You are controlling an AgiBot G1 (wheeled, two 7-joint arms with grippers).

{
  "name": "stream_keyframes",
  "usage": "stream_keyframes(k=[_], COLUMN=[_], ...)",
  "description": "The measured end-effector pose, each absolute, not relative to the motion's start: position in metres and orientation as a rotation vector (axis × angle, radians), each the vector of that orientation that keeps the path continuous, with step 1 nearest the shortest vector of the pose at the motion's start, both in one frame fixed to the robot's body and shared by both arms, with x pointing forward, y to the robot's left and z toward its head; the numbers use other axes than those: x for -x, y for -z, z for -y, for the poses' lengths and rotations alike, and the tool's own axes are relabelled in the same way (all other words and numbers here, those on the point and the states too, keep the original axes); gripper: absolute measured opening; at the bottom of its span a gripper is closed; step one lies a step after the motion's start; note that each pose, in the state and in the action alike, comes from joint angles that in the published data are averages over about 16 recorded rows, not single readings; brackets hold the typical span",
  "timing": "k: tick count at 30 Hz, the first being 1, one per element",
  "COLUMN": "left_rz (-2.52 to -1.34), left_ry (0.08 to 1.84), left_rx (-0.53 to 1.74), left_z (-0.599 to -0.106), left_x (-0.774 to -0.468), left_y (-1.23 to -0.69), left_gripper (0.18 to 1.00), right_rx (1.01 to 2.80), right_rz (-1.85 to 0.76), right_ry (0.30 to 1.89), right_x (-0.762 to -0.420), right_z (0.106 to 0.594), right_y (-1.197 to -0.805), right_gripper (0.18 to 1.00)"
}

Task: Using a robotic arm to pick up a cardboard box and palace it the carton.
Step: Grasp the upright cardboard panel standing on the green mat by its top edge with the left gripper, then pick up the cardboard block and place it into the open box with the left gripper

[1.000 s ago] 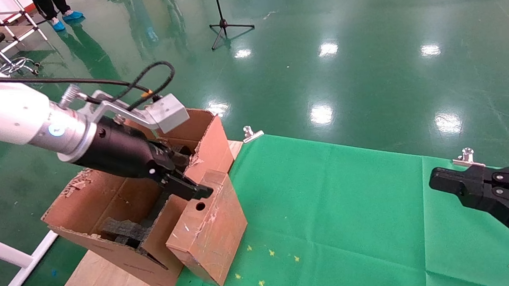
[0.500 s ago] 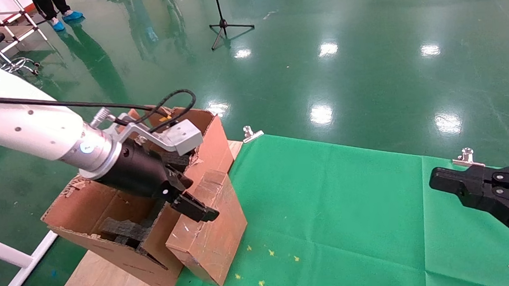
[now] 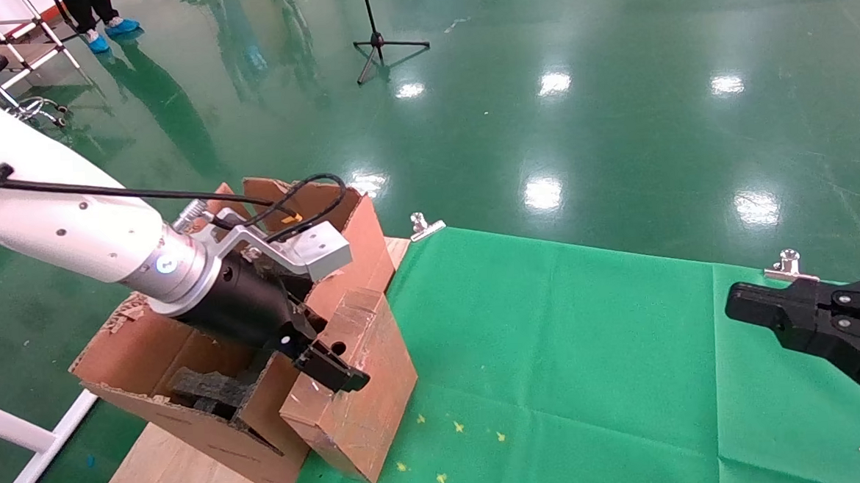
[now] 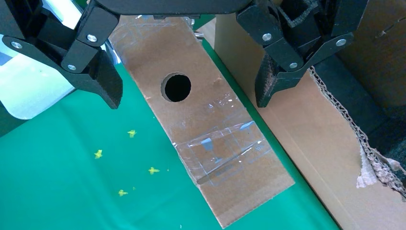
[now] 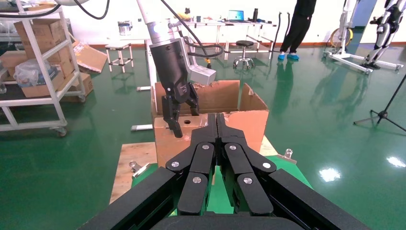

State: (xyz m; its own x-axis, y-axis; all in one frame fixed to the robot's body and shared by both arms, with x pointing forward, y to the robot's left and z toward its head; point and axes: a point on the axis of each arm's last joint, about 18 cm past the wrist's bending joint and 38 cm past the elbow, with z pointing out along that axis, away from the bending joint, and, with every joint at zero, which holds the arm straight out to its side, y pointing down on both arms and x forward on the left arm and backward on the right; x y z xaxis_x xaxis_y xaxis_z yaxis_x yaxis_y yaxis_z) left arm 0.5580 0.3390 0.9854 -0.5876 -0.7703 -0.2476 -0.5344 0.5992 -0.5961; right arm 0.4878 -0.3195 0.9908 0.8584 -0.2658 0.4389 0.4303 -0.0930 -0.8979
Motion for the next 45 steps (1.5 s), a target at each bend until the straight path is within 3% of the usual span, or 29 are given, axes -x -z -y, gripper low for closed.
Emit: stream_keyframes(k=[9,21,35,45], left_rz=[-2.338,-2.337,-2.323,-2.186], left_ry=[0.649,0.654,0.674,0.786], left_rx=[1.035,1.035,0.989,0.822], left_z=[-0.339,-0.339,-0.342,-0.362], left_x=[-0.558,-0.557,-0.558,-0.548], left_y=[-0.986,-0.987,-0.998,-1.067], left_gripper=[0.991,0.893,0.626,0.432], right_rx=[1.560,1.560,1.560,1.560], right_rz=[0.134,0.134,0.134,0.134], right_ry=[0.585,0.585,0.585,0.585], right_x=[-0.488,-0.488,-0.488,-0.488], right_z=[0.319,0.319,0.319,0.319], right_y=[-0.991,-0.991,-0.991,-0.991], right_gripper=[0.225,0.368,0.673,0.876])
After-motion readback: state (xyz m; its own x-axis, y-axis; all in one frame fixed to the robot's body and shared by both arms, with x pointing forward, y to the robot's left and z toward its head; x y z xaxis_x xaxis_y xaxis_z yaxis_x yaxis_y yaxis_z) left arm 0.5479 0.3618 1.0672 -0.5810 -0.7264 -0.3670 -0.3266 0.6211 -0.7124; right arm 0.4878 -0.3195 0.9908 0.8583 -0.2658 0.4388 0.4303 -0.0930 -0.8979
